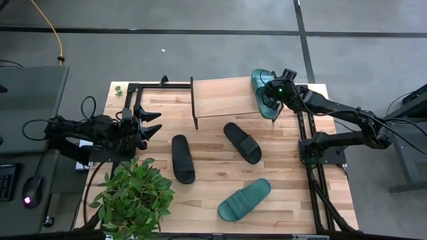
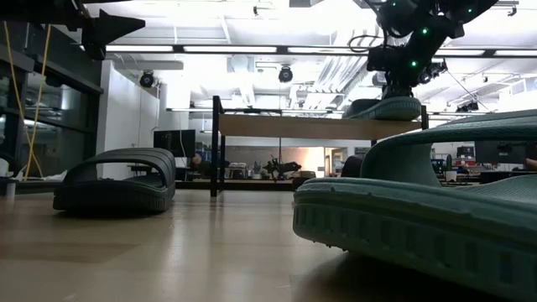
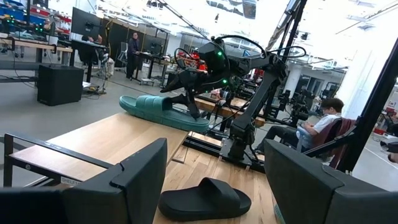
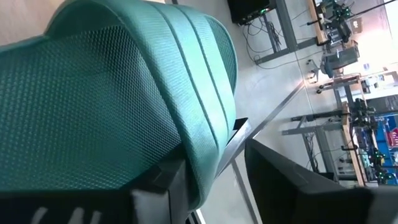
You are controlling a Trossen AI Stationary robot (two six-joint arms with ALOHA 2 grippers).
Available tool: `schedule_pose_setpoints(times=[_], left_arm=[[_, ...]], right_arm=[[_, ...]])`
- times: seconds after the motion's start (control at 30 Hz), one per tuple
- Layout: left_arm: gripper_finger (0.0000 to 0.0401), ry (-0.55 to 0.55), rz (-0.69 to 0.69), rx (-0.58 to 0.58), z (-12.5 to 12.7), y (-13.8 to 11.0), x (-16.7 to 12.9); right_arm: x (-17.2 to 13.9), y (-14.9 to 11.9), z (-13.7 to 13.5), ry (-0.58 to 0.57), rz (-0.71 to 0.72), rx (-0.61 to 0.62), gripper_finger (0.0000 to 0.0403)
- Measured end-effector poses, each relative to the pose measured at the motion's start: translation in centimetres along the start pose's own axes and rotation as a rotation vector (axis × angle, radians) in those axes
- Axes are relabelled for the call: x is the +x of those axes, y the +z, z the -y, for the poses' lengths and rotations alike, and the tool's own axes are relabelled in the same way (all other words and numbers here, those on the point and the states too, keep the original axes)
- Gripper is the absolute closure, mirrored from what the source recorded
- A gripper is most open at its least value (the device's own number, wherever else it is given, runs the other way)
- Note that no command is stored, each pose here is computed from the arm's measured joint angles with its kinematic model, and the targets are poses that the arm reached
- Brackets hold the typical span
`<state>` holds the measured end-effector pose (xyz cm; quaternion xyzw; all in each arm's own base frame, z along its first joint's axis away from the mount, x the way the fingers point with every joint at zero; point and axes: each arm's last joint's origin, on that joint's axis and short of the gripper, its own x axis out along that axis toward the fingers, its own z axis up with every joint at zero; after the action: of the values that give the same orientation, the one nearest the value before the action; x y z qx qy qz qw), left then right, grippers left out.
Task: Pick and place slides into the shelf
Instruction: Put the top blue slipper on the shelf
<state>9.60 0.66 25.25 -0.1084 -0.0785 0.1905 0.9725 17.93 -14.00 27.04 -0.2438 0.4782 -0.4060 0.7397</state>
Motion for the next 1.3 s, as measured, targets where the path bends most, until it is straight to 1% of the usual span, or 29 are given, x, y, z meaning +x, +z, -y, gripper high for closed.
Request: schedule_pose_setpoints(times=[0.17,0.37,0.53,0.7,0.93,1.2,1.3], left_arm=[[0.0151,0.000,0.000,0.000,0.0,0.0,0.0],[0.0151,0.002,-0.011,0.011,0.0,-0.1,0.0],[0.0151,0.005,-0.028,0.020,-0.1,-0.3,0.0],[0.0151,0.005,-0.029,0.020,-0.1,-0.3,0.0],[0.0151,0.004,-0.029,0.019,-0.1,-0.3,0.0],[0.0151,0.003,-0.028,0.020,-0.1,-0.3,0.0],[0.0151,0.003,-0.028,0.021,-0.1,-0.3,0.0]], right_arm=[[-0.1,0.1,0.1,-0.002,0.008,0.015,0.0257],[-0.7,0.8,1.1,-0.001,0.025,0.050,0.0256],[-1.6,1.3,2.2,0.017,0.020,0.091,0.0256],[-2.2,1.6,2.8,0.065,0.029,0.121,0.0256],[-2.3,1.6,2.8,0.072,0.028,0.123,0.0256],[-2.0,2.0,2.5,0.148,0.080,0.161,0.0256],[-1.7,2.1,2.3,0.149,0.077,0.157,0.0256]])
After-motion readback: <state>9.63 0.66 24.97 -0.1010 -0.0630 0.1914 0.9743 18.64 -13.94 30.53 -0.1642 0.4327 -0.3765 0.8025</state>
